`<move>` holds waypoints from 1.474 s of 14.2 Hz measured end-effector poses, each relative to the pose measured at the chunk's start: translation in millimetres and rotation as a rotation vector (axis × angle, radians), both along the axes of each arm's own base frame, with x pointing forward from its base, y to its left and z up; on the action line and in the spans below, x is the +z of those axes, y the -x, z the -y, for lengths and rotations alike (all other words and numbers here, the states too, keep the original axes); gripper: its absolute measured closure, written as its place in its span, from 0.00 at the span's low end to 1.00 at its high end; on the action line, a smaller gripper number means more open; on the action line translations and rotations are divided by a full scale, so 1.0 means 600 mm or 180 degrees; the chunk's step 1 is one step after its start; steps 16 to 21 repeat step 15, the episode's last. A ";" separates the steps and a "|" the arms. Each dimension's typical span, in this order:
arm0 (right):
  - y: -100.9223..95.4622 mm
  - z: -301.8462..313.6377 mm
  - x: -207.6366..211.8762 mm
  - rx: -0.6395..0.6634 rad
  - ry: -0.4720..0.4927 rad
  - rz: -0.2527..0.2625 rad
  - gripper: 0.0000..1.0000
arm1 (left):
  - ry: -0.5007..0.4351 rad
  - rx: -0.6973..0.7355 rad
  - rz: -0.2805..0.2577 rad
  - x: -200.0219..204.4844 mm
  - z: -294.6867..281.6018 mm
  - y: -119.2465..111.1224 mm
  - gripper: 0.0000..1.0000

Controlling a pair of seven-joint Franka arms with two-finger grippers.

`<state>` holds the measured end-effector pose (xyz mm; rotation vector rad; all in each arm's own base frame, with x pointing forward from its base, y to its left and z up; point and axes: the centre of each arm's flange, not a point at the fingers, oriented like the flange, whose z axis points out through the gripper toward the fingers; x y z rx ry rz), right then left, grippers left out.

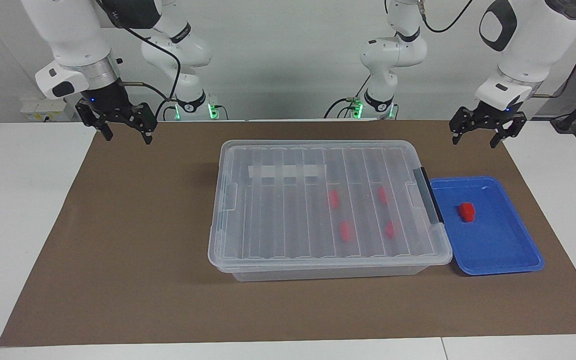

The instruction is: Place red block in blue tray from box

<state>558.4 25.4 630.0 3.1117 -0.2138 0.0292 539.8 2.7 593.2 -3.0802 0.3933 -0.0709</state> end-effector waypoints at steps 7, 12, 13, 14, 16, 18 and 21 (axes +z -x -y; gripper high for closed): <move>0.004 -0.011 -0.013 0.0038 0.0021 -0.0109 0.00 | 0.0000 0.0000 0.0000 0.000 0.000 0.000 0.00; 0.004 -0.011 -0.013 0.0039 0.0021 -0.0109 0.00 | 0.0000 0.0000 0.0000 0.000 0.000 0.000 0.00; 0.004 -0.011 -0.013 0.0039 0.0021 -0.0110 0.00 | 0.0000 0.0000 0.0000 0.000 0.000 0.000 0.00; 0.004 -0.011 -0.013 0.0039 0.0021 -0.0110 0.00 | 0.0000 0.0000 0.0000 0.000 0.000 0.000 0.00; 0.004 -0.011 -0.013 0.0040 0.0021 -0.0110 0.00 | 0.0000 0.0000 0.0000 0.000 0.000 0.000 0.00; 0.004 -0.011 -0.013 0.0040 0.0021 -0.0110 0.00 | 0.0000 0.0000 0.0000 0.000 0.000 0.000 0.00; 0.004 -0.011 -0.013 0.0040 0.0021 -0.0110 0.00 | 0.0000 0.0000 0.0000 0.000 0.000 0.000 0.00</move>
